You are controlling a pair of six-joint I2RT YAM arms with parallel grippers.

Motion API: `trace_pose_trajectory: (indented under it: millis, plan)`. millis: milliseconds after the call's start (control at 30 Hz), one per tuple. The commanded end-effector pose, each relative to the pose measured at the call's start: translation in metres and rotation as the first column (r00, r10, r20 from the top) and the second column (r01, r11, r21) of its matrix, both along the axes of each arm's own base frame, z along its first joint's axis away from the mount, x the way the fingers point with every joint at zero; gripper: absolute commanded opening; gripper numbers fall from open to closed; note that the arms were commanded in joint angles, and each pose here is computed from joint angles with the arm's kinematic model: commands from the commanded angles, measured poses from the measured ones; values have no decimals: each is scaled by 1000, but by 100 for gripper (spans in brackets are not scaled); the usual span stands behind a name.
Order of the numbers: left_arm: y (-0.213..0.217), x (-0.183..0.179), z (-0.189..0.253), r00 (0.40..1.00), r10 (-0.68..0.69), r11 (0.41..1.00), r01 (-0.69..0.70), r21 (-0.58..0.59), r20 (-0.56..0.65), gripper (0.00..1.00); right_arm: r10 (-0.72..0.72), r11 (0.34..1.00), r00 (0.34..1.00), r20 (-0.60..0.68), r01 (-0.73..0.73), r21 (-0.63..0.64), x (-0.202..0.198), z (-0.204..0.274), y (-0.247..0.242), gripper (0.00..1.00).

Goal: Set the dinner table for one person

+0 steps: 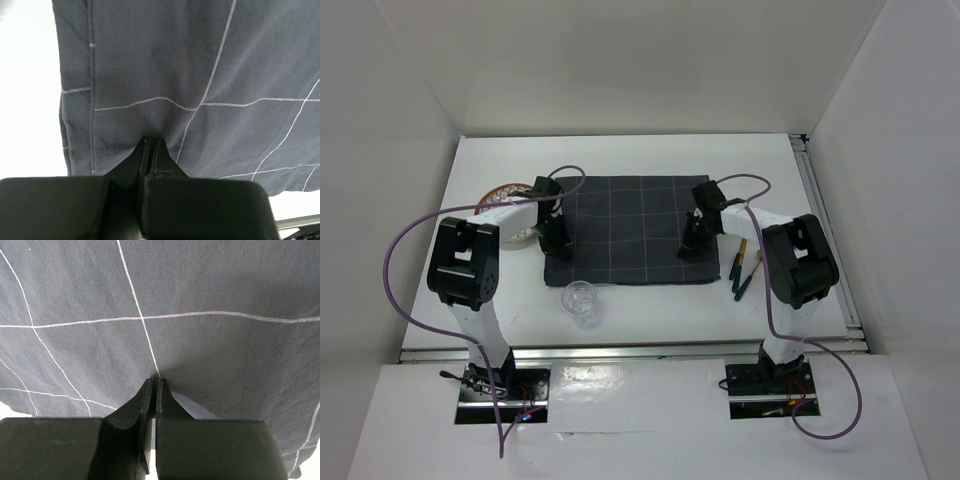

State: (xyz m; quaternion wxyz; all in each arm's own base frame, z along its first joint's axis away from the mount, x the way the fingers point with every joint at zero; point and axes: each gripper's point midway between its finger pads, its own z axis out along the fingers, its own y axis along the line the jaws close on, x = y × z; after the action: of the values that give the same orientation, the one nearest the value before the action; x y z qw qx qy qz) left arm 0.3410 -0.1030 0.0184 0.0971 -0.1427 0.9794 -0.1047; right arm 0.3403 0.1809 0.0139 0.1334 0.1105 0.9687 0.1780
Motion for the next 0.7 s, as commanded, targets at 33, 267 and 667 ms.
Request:
trace_pose_trajectory:
  millis: [33, 267, 667]
  plan:
    - [-2, -16, -13, 998, -16, 999, 18, 36, -55, 0, -30, 993, 999, -43, 25, -112, -20, -18, -25, 0]
    - [7, -3, 20, 1000, -5, 994, 5, 112, -1, 20, -15, 994, 1000, 16, 16, -106, -5, 14, -18, 0]
    - [43, 32, 146, 967, 72, 977, -117, 176, 246, 46, 292, 952, 909, 297, -307, 5, 12, 144, 107, 61]
